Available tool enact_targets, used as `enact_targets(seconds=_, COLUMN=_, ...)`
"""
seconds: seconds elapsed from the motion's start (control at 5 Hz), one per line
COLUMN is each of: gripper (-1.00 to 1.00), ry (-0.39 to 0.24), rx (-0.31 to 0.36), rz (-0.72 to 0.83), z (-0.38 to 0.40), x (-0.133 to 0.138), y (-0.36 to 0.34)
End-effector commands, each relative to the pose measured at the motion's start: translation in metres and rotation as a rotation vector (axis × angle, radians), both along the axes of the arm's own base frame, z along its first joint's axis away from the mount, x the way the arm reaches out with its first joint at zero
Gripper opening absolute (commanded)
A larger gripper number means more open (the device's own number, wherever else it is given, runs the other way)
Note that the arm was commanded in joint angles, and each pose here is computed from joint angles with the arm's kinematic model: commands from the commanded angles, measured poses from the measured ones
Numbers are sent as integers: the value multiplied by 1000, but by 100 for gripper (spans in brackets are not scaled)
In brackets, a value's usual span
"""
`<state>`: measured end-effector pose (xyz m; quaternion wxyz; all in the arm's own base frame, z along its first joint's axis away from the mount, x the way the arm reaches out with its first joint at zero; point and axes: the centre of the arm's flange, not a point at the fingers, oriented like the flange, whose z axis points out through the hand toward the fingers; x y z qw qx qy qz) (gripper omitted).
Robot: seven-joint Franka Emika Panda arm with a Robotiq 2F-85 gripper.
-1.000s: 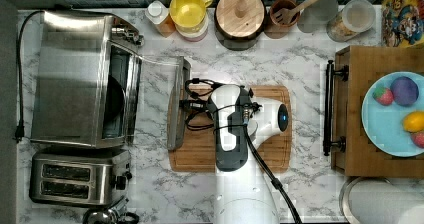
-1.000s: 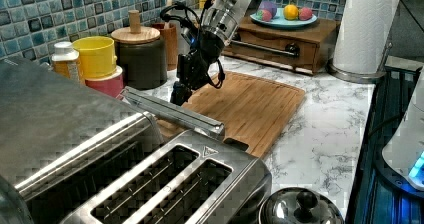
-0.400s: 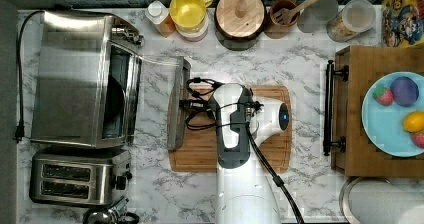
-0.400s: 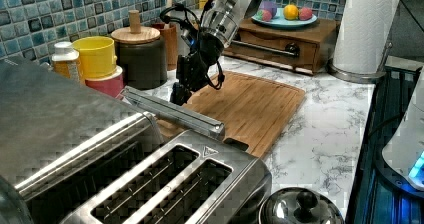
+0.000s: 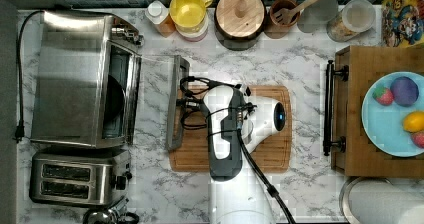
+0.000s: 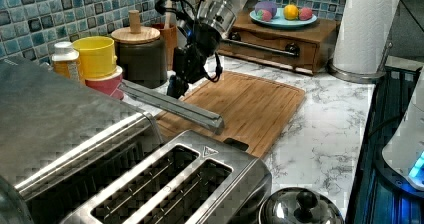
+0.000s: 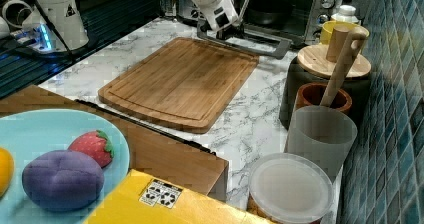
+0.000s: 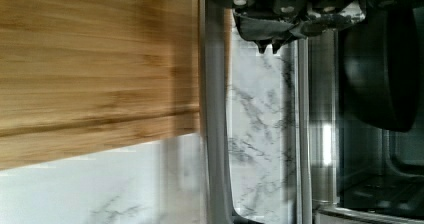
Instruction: Close the oven.
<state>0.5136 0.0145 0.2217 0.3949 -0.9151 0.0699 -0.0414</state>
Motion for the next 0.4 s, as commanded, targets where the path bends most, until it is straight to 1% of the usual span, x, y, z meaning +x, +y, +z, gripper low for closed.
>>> enact_targets(seconds=0.2, gripper=-100, ry=-223, rx=-137, rz=236, z=197, x=18, y=232)
enact_targets(seconds=0.4, gripper=-100, ry=-194, rx=-221, rz=238, z=203, x=21, y=253)
